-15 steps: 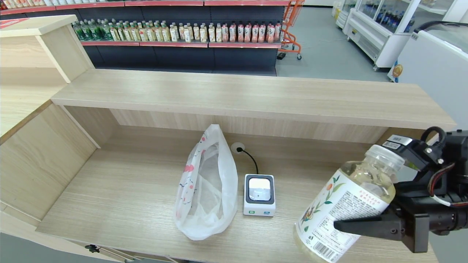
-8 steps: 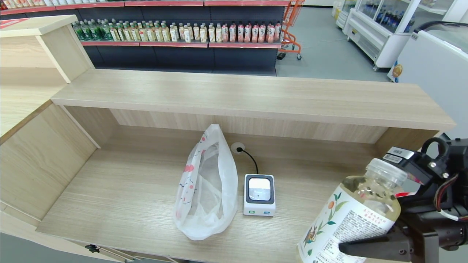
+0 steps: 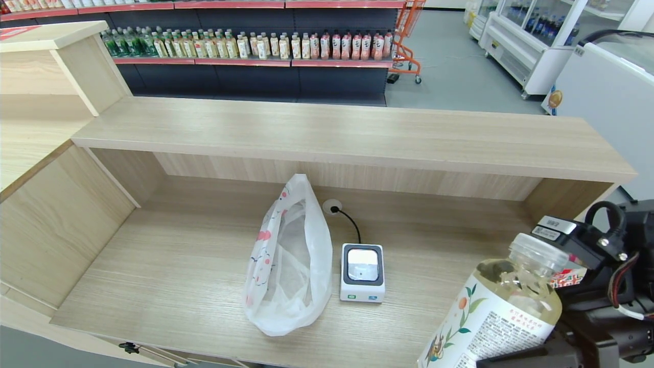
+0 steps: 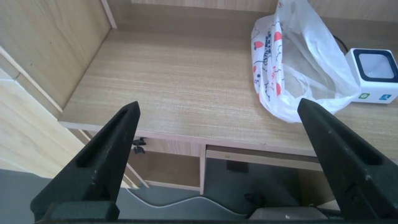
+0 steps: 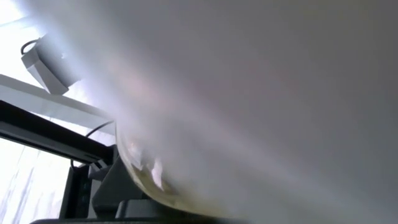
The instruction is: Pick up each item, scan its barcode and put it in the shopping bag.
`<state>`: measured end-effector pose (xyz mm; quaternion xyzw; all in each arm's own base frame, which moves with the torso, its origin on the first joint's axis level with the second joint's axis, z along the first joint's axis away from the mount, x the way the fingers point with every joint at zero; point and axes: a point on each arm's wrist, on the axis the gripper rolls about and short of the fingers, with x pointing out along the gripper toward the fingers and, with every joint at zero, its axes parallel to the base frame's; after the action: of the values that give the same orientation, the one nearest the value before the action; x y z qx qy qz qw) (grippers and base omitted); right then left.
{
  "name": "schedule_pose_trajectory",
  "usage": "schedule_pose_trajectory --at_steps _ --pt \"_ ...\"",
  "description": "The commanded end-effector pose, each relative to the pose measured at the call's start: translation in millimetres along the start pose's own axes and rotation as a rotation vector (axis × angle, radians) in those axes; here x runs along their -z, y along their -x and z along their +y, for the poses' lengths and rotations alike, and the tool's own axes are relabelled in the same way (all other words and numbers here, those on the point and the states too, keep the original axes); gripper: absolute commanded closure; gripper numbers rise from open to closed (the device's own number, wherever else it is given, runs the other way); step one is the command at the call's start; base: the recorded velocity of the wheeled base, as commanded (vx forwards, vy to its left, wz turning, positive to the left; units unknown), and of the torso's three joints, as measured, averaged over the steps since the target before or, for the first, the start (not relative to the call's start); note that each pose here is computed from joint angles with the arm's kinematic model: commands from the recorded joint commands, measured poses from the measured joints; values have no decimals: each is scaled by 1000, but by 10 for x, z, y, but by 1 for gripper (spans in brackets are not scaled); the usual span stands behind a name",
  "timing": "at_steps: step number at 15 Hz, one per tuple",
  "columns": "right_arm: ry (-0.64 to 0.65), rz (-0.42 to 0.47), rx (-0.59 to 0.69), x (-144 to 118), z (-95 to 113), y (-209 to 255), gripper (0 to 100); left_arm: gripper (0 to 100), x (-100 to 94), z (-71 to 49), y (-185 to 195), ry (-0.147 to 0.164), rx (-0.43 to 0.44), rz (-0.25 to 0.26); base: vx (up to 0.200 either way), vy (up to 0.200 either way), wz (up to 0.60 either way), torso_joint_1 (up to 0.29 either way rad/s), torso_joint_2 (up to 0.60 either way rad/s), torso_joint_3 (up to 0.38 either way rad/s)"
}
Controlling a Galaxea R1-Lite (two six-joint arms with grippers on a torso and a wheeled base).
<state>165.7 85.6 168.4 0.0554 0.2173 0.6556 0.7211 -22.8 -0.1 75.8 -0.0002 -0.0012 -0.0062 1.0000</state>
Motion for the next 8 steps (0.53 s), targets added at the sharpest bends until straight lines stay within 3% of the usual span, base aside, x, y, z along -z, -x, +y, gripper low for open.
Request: schedule_pose_trajectory --at_steps 1,8 --pt "8 -4 1 -15 5 6 100 0 0 0 0 1 -2 -1 0 0 0 0 0 0" --pt "28 -14 7 -33 37 30 100 0 0 0 0 1 0 -1 0 0 0 0 0 0"
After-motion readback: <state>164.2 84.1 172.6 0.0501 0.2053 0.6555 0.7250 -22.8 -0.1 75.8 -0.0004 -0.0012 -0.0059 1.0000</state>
